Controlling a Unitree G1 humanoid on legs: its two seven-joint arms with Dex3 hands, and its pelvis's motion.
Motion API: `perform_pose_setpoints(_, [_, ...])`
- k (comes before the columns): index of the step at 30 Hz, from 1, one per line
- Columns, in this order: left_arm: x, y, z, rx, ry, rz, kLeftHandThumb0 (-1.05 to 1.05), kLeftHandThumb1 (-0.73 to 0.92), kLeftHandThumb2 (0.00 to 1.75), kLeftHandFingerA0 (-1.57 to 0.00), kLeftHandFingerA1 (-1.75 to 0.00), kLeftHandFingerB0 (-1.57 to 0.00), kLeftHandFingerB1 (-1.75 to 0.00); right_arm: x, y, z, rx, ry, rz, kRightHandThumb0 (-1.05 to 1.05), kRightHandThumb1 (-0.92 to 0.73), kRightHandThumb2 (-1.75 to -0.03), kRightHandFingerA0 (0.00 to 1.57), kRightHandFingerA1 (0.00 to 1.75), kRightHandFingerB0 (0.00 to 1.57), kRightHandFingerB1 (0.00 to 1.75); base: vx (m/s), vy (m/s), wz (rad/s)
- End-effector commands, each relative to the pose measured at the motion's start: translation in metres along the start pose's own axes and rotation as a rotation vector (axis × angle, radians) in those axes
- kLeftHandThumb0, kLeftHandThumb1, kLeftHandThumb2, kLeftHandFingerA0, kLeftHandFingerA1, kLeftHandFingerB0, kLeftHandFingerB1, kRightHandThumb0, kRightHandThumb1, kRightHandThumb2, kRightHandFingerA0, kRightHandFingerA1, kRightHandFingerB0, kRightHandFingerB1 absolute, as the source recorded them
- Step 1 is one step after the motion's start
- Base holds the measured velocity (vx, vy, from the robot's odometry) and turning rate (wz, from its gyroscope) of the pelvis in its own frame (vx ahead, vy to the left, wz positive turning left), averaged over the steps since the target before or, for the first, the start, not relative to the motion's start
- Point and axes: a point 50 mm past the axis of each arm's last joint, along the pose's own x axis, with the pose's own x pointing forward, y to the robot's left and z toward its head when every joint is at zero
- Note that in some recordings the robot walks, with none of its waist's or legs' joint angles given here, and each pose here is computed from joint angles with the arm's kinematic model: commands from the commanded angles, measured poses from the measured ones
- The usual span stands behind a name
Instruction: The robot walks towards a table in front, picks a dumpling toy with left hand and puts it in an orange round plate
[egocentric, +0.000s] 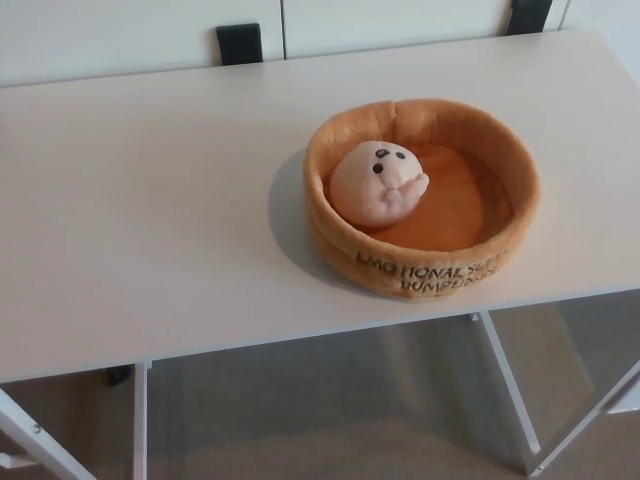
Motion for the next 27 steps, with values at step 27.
perform_pose_setpoints(27, [0.021, 0.091, 0.047, -0.301, -0.07, 0.327, -0.31, 0.57, 0.58, -0.77, -0.96, -0.28, -0.3, 0.022, -0.028, 0.114, -0.065, -0.239, -0.08, -0.26, -0.58, -1.02, 0.43, 0.69, 0.07, 0.47, 0.0, 0.0, 0.0])
